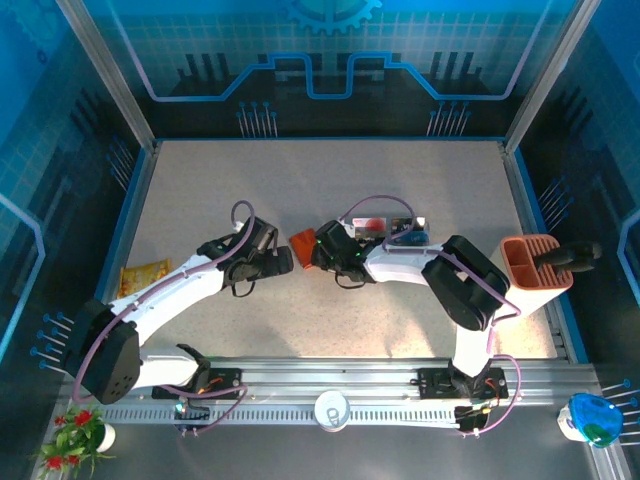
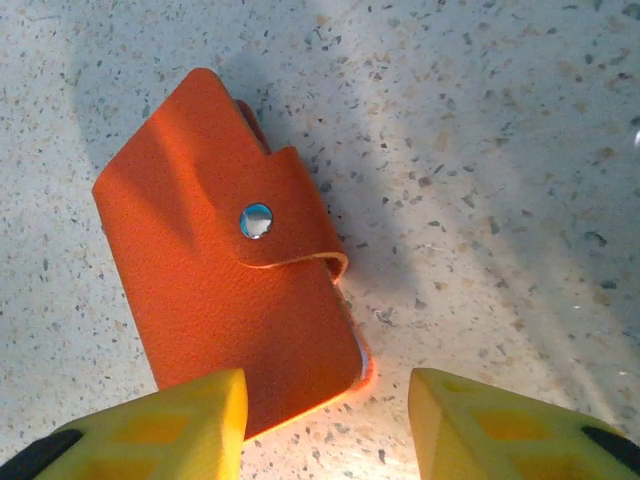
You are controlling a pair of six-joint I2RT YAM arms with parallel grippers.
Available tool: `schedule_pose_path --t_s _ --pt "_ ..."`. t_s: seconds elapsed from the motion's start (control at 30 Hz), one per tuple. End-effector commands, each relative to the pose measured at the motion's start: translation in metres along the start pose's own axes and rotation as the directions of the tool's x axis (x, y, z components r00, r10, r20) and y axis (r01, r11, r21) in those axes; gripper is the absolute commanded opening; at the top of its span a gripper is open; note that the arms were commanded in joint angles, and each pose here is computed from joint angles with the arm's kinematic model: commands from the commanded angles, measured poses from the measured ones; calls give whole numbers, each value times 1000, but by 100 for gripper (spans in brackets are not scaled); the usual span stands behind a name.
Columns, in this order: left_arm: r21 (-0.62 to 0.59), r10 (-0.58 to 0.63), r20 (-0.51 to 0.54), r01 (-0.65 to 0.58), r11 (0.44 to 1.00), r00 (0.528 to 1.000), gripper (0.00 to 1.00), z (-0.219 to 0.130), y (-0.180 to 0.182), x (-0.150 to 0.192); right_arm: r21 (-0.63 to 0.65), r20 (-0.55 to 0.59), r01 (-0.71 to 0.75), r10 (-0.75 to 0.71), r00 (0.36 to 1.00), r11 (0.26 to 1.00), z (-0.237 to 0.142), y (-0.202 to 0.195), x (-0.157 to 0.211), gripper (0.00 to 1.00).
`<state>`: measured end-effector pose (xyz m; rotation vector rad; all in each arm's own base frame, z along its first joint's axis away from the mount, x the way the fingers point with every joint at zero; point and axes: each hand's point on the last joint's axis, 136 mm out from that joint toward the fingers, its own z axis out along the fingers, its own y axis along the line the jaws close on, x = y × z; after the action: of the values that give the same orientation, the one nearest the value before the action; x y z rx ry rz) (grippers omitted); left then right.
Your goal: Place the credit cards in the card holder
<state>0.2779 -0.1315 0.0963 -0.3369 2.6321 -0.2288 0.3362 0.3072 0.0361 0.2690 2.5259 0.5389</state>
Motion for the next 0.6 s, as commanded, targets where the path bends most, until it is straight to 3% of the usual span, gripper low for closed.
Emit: schedule_pose_path --t_s 0.0,0.33,0.57 --pt "-1 1 -10 -1 1000 1000 99 3 3 4 -39 7 -42 42 999 998 7 8 -9 45" --pt "-7 -6 -21 6 1000 1000 99 5 4 6 -80 -10 -76 75 997 994 17 11 -13 33" --pt "-8 -18 -33 18 1000 999 99 8 4 8 -133 -15 -87 86 996 987 14 15 -14 1"
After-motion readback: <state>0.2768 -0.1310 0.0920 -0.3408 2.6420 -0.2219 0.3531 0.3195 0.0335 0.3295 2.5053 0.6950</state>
